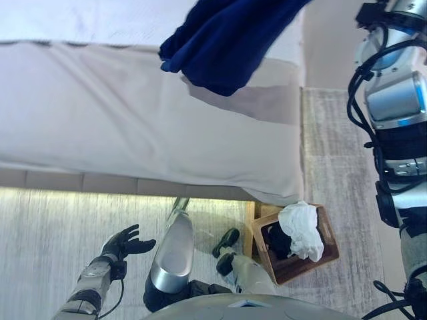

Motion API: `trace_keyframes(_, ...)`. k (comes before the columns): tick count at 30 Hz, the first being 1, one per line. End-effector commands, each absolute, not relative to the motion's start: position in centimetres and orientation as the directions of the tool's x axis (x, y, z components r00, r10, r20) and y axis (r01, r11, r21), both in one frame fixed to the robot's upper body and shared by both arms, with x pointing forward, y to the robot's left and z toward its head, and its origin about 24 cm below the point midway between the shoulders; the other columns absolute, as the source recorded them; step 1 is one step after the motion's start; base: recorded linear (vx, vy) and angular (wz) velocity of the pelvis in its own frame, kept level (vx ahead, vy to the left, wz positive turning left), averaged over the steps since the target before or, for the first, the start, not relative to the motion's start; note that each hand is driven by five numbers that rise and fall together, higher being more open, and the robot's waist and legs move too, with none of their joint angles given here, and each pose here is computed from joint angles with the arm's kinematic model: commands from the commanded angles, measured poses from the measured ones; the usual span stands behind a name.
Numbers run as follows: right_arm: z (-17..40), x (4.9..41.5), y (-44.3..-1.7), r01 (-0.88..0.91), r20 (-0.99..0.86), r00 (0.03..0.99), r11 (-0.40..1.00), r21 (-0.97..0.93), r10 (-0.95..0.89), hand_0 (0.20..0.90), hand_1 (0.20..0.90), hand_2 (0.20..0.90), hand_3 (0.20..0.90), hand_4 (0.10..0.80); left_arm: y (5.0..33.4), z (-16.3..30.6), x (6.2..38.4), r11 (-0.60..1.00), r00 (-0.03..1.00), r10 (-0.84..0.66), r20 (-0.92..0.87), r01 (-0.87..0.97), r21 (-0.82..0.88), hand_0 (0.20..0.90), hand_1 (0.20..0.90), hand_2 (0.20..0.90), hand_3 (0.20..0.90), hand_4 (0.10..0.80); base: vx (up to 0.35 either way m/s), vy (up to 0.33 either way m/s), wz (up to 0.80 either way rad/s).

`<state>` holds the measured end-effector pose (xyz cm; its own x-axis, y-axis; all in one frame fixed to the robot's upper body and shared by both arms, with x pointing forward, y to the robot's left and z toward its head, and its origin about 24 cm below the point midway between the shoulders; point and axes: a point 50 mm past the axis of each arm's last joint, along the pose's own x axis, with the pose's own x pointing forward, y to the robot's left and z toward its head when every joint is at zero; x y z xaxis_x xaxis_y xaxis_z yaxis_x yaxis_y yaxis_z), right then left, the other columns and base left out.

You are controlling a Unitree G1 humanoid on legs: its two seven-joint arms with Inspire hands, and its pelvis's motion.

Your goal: Pick up the clothes from the bed and place them into the basket

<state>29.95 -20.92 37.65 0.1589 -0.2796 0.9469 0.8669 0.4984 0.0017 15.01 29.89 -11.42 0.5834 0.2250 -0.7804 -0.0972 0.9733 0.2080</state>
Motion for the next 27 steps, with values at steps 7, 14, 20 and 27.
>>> trace_keyframes(7, 38.4, 26.4, -24.5, 0.948, 0.983, 0.024, 0.317, 0.036, -0.184, 0.300, 0.300, 0.300, 0.200, 0.100, 28.4, -14.0, 10.4, 0.969, 0.383, 0.172, -0.908, 0.100, 0.226, 0.900, 0.900, 0.900, 0.900, 0.800, -0.008, -0.114, -0.39)
trace_keyframes(14, 38.0, 27.3, -27.9, 0.958, 0.950, 0.213, 0.240, -0.157, -0.229, 0.300, 0.300, 0.300, 0.200, 0.100, 27.0, -14.1, 11.7, 0.966, 0.369, 0.112, -0.923, 0.177, 0.189, 0.900, 0.900, 0.900, 0.900, 0.800, -0.014, -0.140, -0.54)
trace_keyframes(20, 34.6, 28.8, -31.2, 0.897, 0.842, 0.440, 0.186, -0.400, -0.313, 0.300, 0.300, 0.300, 0.200, 0.100, 26.4, -14.3, 11.6, 0.955, 0.339, 0.078, -0.937, 0.243, 0.167, 0.900, 0.900, 0.900, 0.900, 0.800, 0.025, -0.144, -0.30)
trace_keyframes(27, 29.8, 29.8, -32.9, 0.792, 0.714, 0.601, 0.148, -0.593, -0.359, 0.300, 0.300, 0.300, 0.200, 0.100, 25.9, -14.3, 11.9, 0.943, 0.340, 0.057, -0.939, 0.291, 0.162, 0.900, 0.900, 0.900, 0.900, 0.800, 0.003, -0.134, -0.11)
